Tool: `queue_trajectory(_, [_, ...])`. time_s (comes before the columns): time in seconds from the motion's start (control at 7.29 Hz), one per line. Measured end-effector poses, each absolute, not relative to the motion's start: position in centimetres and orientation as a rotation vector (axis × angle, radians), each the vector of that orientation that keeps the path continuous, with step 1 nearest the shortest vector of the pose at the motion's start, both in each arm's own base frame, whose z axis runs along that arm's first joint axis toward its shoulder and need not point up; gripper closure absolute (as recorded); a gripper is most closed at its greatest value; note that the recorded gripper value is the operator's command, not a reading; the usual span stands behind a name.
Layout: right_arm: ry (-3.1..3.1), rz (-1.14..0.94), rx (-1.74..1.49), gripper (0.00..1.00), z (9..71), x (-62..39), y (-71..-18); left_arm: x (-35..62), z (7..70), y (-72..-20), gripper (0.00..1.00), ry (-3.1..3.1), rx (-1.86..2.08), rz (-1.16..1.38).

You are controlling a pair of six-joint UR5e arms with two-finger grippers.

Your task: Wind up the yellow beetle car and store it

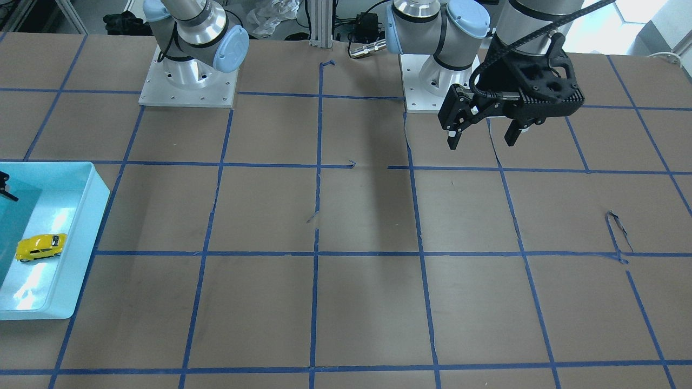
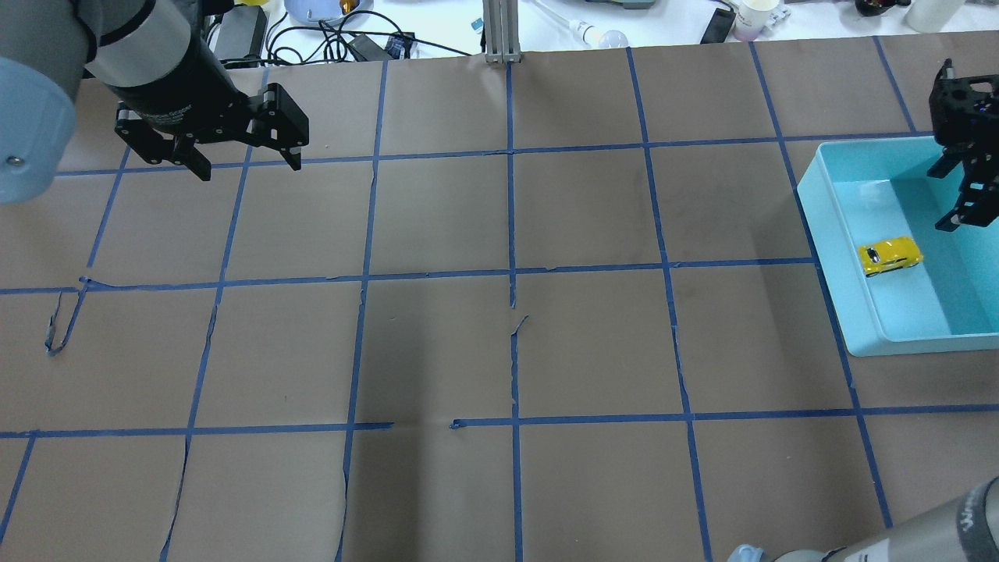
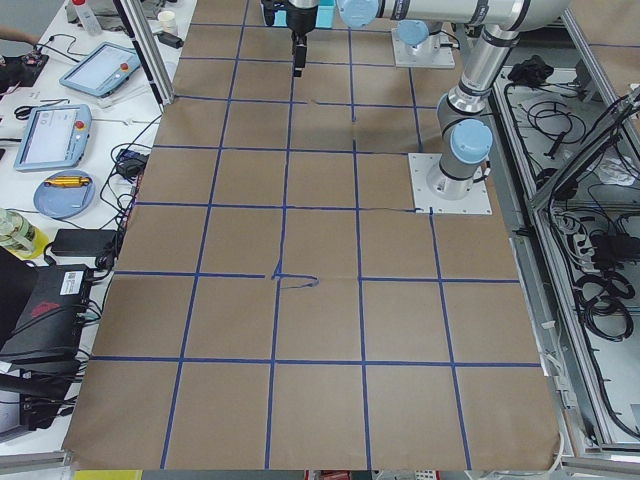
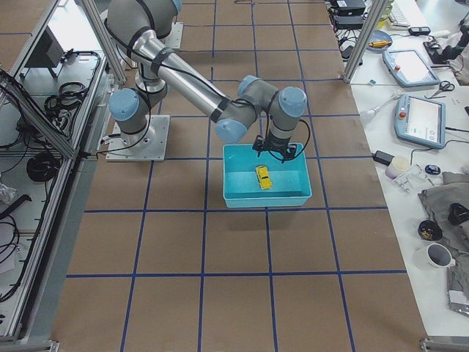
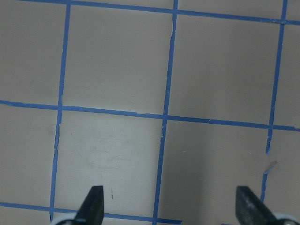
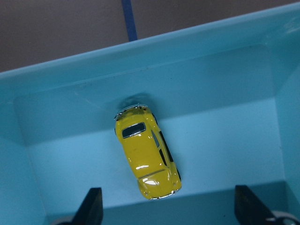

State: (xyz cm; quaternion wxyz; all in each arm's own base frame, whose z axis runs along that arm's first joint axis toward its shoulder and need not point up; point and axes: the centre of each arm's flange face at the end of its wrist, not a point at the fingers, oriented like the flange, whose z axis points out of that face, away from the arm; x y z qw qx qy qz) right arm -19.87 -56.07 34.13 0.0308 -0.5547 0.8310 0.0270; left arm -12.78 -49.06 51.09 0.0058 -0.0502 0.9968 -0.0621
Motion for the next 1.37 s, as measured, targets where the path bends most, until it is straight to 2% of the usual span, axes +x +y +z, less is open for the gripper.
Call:
queue_trajectory(0.41, [2.985, 0.100, -0.876, 0.00, 41.5, -15.6, -52.7, -13.2, 51.3, -49.0, 0.00, 3.124, -0.149, -0.202])
queue_trajectory(0.69, [3.147, 0.039, -0.361, 0.00, 44.8, -9.0, -52.4, -13.3, 51.4, -49.0, 0.00, 3.124, -0.147, -0.204])
queue_trajectory(0.96, [3.170, -0.004, -0.067, 0.00, 46.1, -1.5, -52.2, -13.3, 51.4, -49.0, 0.00, 3.125, -0.150, -0.203])
queue_trajectory(1.37, [3.166, -0.010, 0.082, 0.00, 47.7, 8.0, -49.7, -13.3, 51.5, -48.9, 0.00, 3.123, -0.149, -0.205])
